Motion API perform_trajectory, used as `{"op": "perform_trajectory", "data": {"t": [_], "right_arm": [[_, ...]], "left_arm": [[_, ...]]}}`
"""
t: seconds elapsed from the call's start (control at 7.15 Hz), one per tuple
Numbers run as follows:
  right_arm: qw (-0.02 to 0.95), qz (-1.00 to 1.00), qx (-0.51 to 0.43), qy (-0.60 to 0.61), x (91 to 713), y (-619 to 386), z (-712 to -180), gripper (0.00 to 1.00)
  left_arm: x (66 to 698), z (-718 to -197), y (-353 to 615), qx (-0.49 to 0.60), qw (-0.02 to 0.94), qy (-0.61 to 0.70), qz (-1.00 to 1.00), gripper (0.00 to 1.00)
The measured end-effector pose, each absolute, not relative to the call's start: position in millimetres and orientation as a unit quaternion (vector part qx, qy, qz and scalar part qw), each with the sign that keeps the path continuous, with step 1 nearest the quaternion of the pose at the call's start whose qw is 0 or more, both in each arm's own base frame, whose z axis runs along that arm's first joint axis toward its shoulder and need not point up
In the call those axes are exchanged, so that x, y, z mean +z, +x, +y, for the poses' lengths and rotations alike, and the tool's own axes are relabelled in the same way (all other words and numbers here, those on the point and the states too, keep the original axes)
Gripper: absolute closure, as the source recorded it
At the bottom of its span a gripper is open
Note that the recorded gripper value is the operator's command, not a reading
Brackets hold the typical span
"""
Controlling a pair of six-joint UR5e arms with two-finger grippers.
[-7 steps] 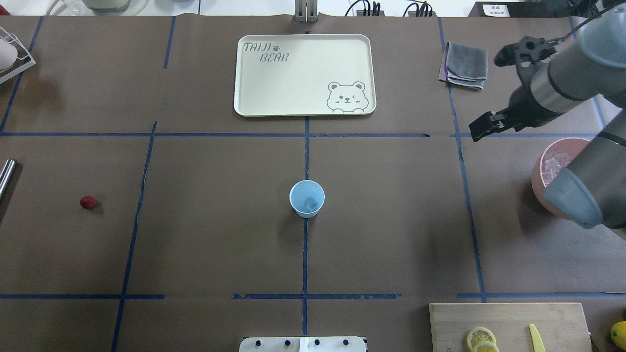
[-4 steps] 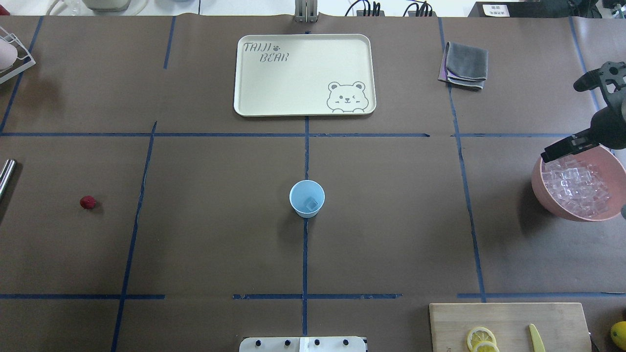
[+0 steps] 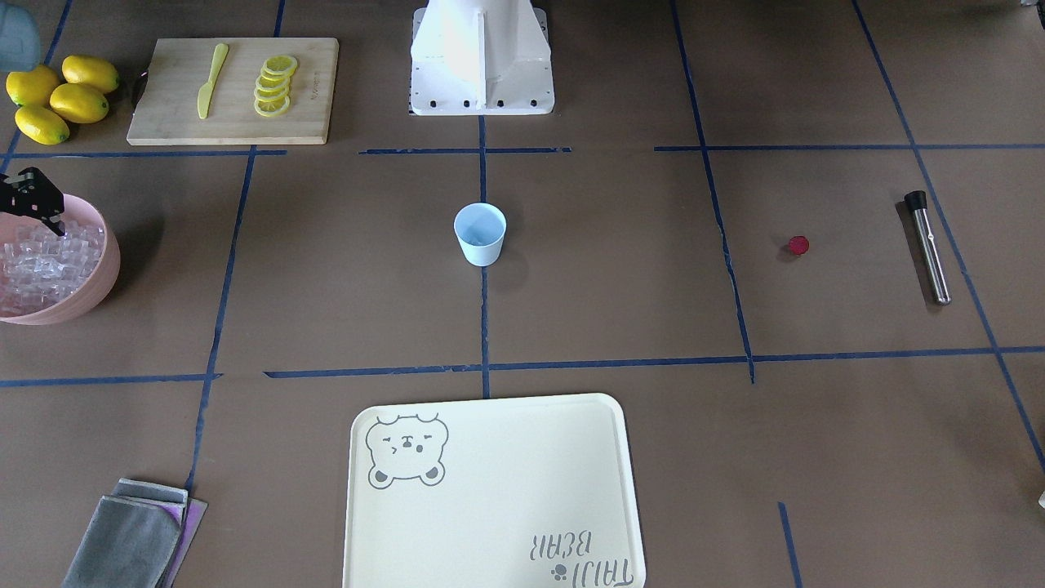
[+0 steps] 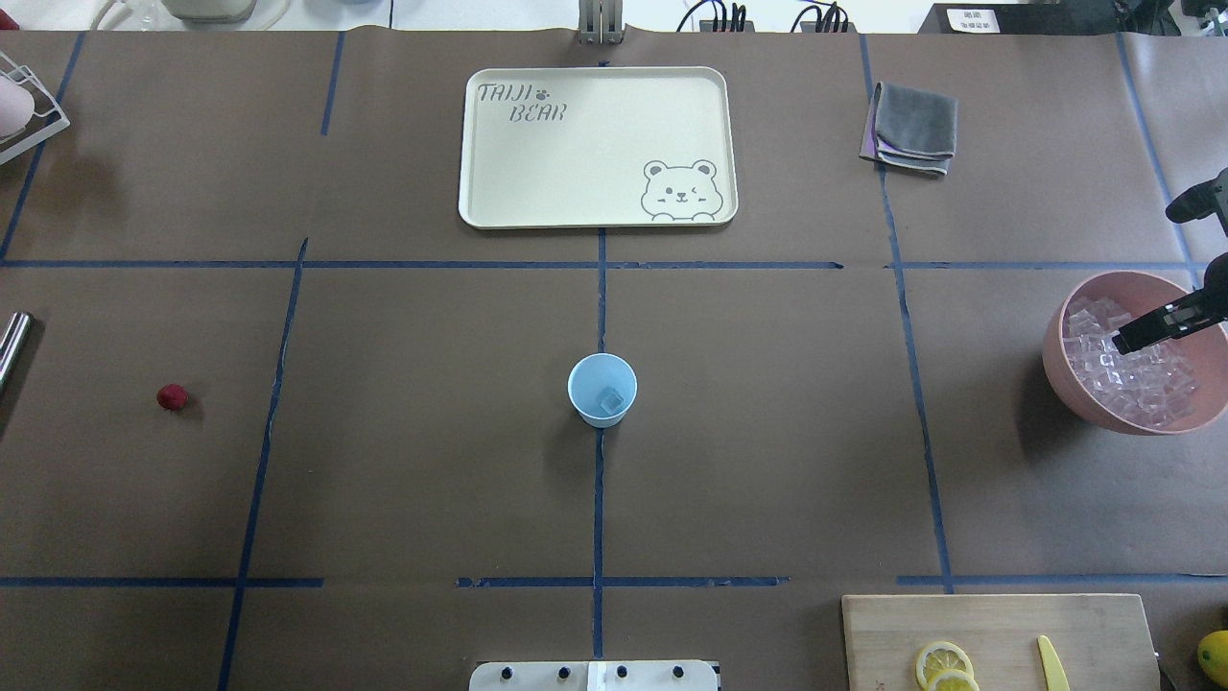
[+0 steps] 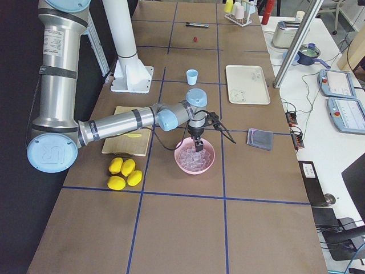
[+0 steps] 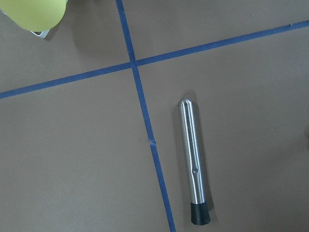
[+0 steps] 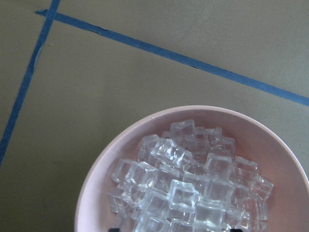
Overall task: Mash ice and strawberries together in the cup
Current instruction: 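Lower the right gripper into the bowl and grasp another ice cube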
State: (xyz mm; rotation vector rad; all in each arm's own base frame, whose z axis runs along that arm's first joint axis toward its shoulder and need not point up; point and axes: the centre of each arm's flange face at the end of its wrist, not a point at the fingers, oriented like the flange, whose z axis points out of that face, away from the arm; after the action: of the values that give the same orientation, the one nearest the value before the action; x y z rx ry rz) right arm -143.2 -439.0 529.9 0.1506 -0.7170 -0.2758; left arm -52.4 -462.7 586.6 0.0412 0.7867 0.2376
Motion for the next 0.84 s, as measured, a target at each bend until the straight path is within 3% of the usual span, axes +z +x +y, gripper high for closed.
{"op": "perform_trajectory", "data": {"t": [0.14, 0.84], "right_arm": [[0.926, -0.347, -0.131, 0.067, 536.4, -144.2, -440.6, 0.29], [0.928, -0.345, -0.128, 0.059, 547.3, -160.6, -468.7, 0.37]], "left_arm": [[586.6, -462.7, -52.5, 0.115, 0.917, 0.02, 0.382, 0.0], [585.9, -462.7, -52.3, 0.116, 0.917, 0.021, 0.382, 0.0]]}}
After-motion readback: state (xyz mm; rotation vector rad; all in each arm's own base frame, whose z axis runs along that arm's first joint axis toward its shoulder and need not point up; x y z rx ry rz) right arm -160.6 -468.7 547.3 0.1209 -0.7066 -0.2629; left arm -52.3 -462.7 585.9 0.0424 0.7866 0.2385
